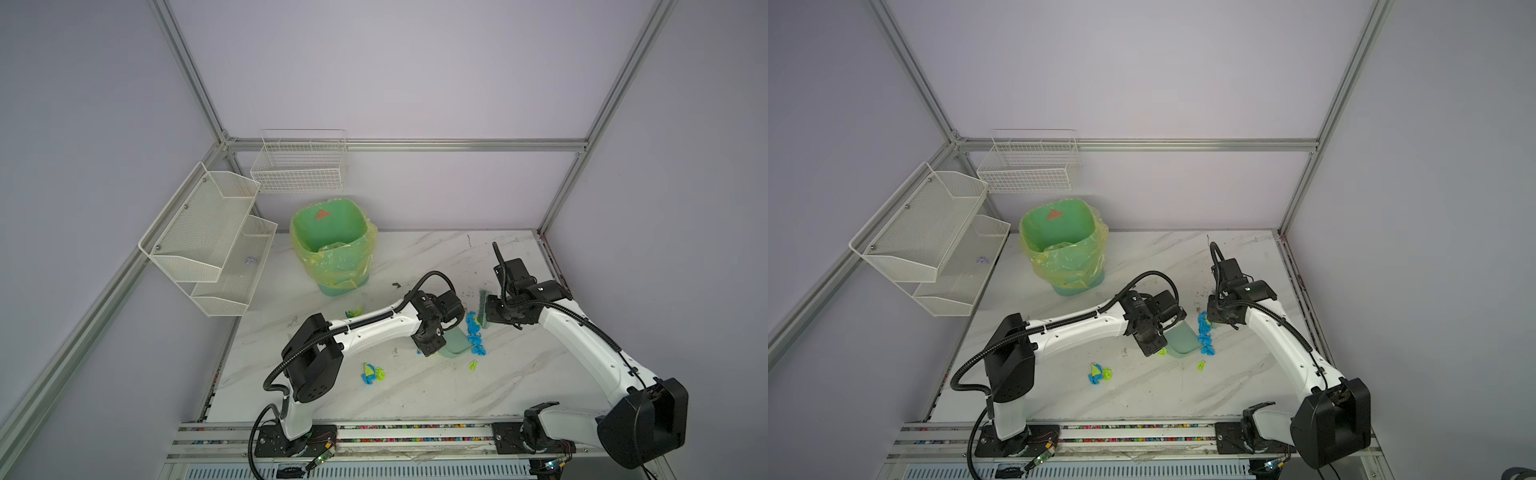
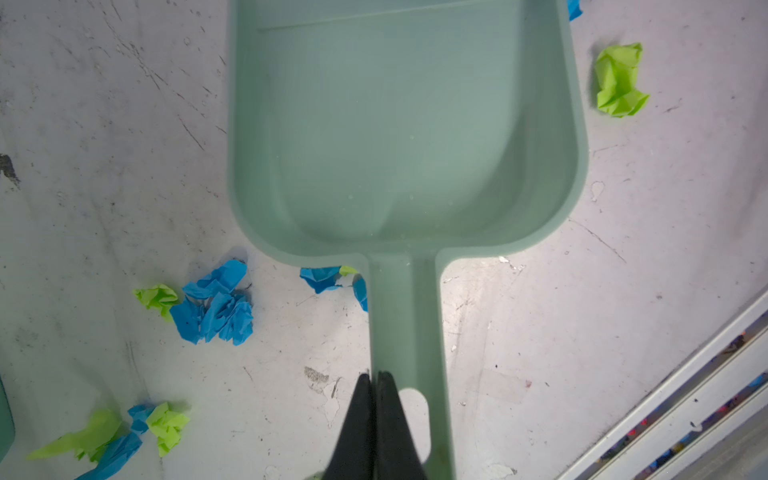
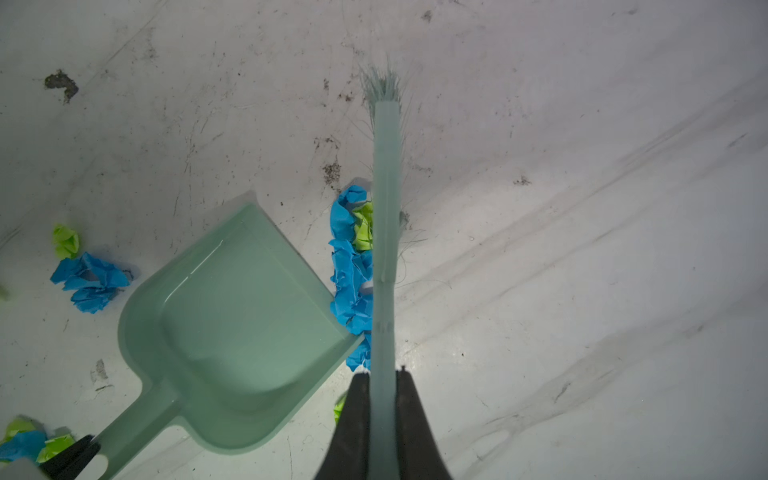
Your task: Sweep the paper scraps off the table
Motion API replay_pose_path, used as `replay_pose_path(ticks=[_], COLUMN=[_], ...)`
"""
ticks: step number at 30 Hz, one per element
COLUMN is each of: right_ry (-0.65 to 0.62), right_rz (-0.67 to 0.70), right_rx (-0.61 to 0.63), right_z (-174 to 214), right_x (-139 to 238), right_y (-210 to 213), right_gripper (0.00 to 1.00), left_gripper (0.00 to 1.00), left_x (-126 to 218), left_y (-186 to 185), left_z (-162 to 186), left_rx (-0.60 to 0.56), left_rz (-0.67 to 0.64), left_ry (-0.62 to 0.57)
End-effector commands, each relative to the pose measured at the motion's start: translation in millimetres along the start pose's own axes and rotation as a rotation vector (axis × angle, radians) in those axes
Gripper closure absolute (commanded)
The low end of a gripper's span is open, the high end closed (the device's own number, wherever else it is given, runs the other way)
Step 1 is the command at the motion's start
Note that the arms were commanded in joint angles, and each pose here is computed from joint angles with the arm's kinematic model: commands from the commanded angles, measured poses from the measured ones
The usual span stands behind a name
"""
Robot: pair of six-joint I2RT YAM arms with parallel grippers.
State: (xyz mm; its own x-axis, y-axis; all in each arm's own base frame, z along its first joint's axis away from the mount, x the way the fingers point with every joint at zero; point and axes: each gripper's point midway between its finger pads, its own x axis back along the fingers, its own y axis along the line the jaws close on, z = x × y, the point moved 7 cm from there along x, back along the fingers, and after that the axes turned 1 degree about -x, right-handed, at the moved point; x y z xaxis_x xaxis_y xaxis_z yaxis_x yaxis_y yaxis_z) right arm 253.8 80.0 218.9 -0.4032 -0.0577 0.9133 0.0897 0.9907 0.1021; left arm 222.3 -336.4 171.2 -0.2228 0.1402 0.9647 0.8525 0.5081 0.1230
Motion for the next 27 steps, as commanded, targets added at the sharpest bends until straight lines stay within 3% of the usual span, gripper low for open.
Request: replay_pose_path(ticks=[1,12,17,27], right_ry=[0.001,-0.011,-0.055,-0.188], right_rz=[-0.058,-0.3,-0.343,-0.2], right_rx=[0.01,0.062,0.044,-0.04], right_z=[2.3,5.1,1.7,-22.8], right_x=[1.5,31.0,51.4,79.5], right_y=[10.6,49.4,50.9,37.7], right_gripper=[1.0,1.0,1.0,1.0], left_gripper=[1.0,1.0,1.0,1.0], left_x=[11.9,-5.2,-8.2,-11.2], left_y=[3.6,8.5,12.3,20.8], left_z=[-21.2,-27.9,-25.5,-20.1], left_rx=[-0.018,-0.009,0.005,0.038], left_rz=[-0.027,-0.042,-0.031,-0.03], left_ry=[-0.104,-0.11,-0.1,-0.108])
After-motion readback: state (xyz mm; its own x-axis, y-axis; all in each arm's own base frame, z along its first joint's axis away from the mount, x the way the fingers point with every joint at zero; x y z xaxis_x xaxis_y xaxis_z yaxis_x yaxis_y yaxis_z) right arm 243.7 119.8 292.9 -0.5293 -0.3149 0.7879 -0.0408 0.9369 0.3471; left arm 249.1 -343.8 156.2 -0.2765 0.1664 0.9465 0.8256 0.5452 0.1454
